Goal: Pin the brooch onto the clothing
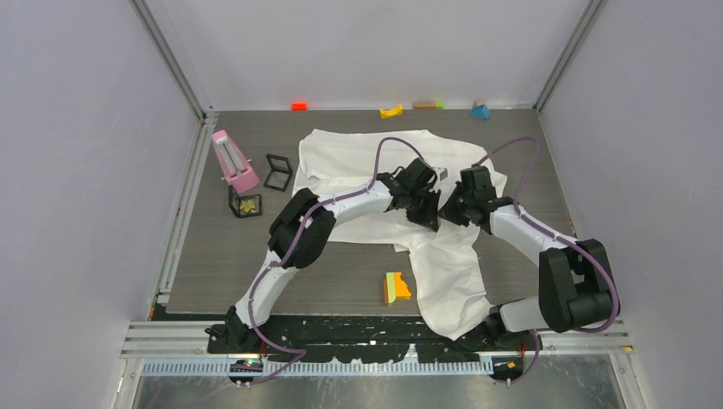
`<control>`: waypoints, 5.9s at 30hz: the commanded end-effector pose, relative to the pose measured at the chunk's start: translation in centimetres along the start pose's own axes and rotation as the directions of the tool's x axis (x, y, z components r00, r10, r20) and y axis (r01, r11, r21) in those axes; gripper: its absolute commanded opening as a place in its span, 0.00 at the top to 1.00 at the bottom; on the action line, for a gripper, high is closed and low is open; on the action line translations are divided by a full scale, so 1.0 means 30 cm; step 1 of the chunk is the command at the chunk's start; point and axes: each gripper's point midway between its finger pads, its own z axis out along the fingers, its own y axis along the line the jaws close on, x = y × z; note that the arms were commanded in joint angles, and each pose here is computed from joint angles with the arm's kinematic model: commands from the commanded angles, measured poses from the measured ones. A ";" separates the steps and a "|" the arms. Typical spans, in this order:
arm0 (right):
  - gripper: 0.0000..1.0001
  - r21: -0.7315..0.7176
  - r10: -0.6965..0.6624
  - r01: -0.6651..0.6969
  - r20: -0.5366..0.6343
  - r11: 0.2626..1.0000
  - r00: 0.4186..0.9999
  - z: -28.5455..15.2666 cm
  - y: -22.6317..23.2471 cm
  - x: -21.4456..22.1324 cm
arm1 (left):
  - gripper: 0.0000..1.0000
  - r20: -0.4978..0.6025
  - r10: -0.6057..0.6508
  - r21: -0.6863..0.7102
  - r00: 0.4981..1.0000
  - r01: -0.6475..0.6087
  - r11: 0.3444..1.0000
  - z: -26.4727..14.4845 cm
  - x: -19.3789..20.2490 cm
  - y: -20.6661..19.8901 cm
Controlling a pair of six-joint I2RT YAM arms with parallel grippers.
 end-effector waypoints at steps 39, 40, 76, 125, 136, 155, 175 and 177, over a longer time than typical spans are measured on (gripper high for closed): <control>0.79 -0.030 0.002 -0.001 0.041 1.000 0.999 -0.053 -0.036 0.042 | 1.00 0.068 0.013 0.025 0.998 -0.014 1.000 -0.075 -0.095 -0.082; 0.82 -0.031 0.000 0.001 0.031 1.000 1.000 -0.047 -0.036 0.048 | 1.00 0.069 0.013 0.024 0.998 -0.015 1.000 -0.076 -0.095 -0.082; 0.99 -0.158 -0.144 0.160 0.109 0.974 0.984 -0.129 0.070 -0.016 | 1.00 -0.067 0.144 -0.064 0.987 -0.148 0.987 -0.061 -0.034 -0.032; 0.47 -0.059 -0.172 0.178 0.098 0.982 0.980 -0.240 -0.008 0.010 | 1.00 0.046 0.125 0.206 0.991 -0.132 0.970 -0.117 -0.105 -0.139; 0.62 0.074 -0.082 0.071 0.156 0.995 0.984 -0.193 -0.111 0.003 | 1.00 0.069 0.158 0.247 0.985 -0.170 0.954 -0.153 -0.112 -0.175; 0.27 -0.264 -0.083 0.175 0.326 0.949 0.942 -0.473 0.084 -0.051 | 1.00 0.049 0.109 0.414 0.993 -0.120 0.902 -0.328 -0.074 -0.214; 0.18 -0.843 -0.320 0.306 0.170 0.443 0.932 -0.763 0.355 0.237 | 1.00 -0.141 0.204 0.682 0.969 -0.054 0.729 -0.737 0.276 -0.248; 0.18 -0.856 -0.313 0.285 0.155 0.431 0.937 -0.758 0.351 0.252 | 1.00 -0.127 0.220 0.716 0.967 -0.064 0.695 -0.766 0.282 -0.258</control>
